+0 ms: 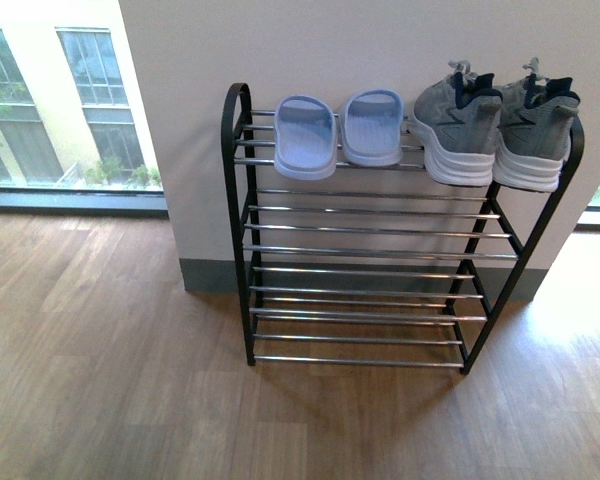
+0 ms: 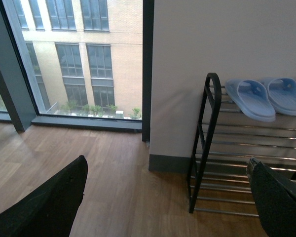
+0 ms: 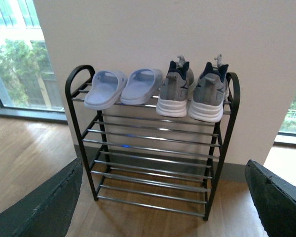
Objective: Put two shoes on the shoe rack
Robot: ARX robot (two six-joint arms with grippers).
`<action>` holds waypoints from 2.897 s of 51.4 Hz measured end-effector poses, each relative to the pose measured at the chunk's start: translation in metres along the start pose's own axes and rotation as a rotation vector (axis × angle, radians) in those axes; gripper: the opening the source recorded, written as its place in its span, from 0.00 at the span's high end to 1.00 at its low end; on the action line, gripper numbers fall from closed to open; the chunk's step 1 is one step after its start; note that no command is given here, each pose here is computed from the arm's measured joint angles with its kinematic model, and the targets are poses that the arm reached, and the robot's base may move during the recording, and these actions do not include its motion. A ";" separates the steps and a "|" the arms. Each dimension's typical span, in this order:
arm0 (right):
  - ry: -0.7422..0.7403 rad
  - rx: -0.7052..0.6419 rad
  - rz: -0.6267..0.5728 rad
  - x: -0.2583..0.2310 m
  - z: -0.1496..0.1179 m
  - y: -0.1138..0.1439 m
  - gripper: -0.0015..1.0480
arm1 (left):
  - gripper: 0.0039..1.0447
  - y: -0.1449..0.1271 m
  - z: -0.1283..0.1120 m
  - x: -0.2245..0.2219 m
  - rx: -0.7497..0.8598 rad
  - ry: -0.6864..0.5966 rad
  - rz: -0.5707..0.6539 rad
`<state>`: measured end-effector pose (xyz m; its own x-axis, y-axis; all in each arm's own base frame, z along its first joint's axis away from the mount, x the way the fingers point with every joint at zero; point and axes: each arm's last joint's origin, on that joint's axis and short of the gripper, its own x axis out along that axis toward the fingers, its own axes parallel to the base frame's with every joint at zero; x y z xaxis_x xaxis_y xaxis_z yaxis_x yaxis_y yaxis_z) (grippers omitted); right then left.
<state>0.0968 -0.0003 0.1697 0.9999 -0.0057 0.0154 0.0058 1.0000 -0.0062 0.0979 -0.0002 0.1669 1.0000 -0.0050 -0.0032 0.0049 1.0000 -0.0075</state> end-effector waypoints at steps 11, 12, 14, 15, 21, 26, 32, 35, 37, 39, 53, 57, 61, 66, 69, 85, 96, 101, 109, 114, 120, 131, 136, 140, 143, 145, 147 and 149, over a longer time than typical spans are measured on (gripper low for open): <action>0.000 0.000 0.001 0.000 0.000 0.000 0.09 | 0.09 0.000 0.000 0.000 0.000 0.000 0.003; 0.000 0.000 0.002 0.000 0.000 0.000 0.09 | 0.09 0.000 0.000 0.000 0.000 0.000 0.003; 0.000 0.000 0.003 0.000 0.000 0.000 0.09 | 0.09 0.000 0.000 0.000 0.000 0.000 0.003; 0.000 0.000 0.004 0.000 0.000 0.000 0.09 | 0.09 0.000 0.000 0.000 0.000 0.000 0.003; 0.000 0.000 0.003 0.000 0.000 0.000 0.09 | 0.09 0.000 0.000 0.000 0.000 -0.001 0.003; 0.000 0.000 0.003 0.000 0.000 0.000 0.09 | 0.09 0.000 0.000 0.000 0.000 -0.001 0.003; 0.000 0.000 0.004 0.000 0.000 0.000 0.09 | 0.09 0.000 0.000 0.000 0.000 0.000 0.003; 0.000 0.000 0.004 0.000 0.000 0.000 0.09 | 0.09 0.000 0.000 0.000 0.000 0.000 0.004; 0.000 0.000 0.004 0.000 0.000 0.000 0.09 | 0.09 0.000 0.000 0.000 0.000 0.000 0.004; 0.000 0.000 0.004 0.000 0.000 0.000 0.09 | 0.09 0.000 0.000 0.000 0.000 0.000 0.004; 0.000 0.000 0.004 0.000 0.000 0.000 0.09 | 0.09 0.000 0.000 0.000 0.000 -0.001 0.003; 0.000 0.000 0.005 0.000 0.000 0.000 0.09 | 0.09 0.000 0.000 0.000 0.000 -0.001 0.004; 0.000 0.000 0.004 0.000 0.000 0.000 0.09 | 0.09 0.000 0.000 0.000 0.000 0.000 0.003; 0.000 0.000 0.004 0.000 0.000 0.000 0.09 | 0.09 0.000 0.000 0.000 0.000 -0.001 0.003; 0.000 0.000 0.004 0.000 0.000 0.000 0.09 | 0.09 0.000 0.000 0.000 0.000 0.000 0.003; 0.001 0.000 0.004 0.000 0.000 0.000 0.09 | 0.09 0.000 0.000 0.000 0.000 -0.001 0.003; 0.001 0.000 0.004 0.000 0.000 0.000 0.09 | 0.09 0.000 0.000 0.000 0.000 -0.001 0.003; 0.001 0.000 0.004 0.000 0.000 0.000 0.09 | 0.09 0.000 0.000 0.000 0.000 0.000 0.003; 0.000 0.000 0.004 0.000 0.000 0.000 0.09 | 0.09 0.000 0.000 0.000 0.000 0.000 0.003; 0.000 0.000 0.004 0.000 0.000 0.000 0.09 | 0.09 0.000 0.000 0.000 0.000 0.000 0.003; 0.000 0.000 0.004 0.000 0.000 0.000 0.09 | 0.09 0.000 0.000 0.000 0.000 0.000 0.003; 0.000 0.000 0.004 0.000 0.000 0.000 0.09 | 0.09 0.000 0.000 0.000 0.000 0.000 0.003; 0.000 0.000 0.004 0.000 0.000 0.000 0.09 | 0.09 0.000 0.000 0.000 0.000 0.000 0.003; 0.000 0.000 0.004 0.000 0.000 0.000 0.09 | 0.09 0.000 0.000 0.000 0.000 0.000 0.003; 0.000 0.000 0.004 0.000 0.000 0.000 0.09 | 0.09 0.000 0.000 0.000 0.000 0.000 0.003; 0.000 0.000 0.004 0.000 0.000 0.000 0.09 | 0.09 0.000 0.000 0.000 0.000 0.000 0.003; 0.000 0.000 0.004 0.000 0.000 0.000 0.09 | 0.09 0.000 0.000 0.000 0.000 0.000 0.003; 0.000 0.000 0.004 0.000 0.000 0.000 0.09 | 0.09 0.000 0.000 0.000 0.000 0.000 0.003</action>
<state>0.0967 -0.0002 0.1697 0.9999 -0.0019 0.0158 0.0020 1.0000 -0.0063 0.0979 -0.0001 0.1669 1.0000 -0.0015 -0.0029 0.0015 1.0000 -0.0074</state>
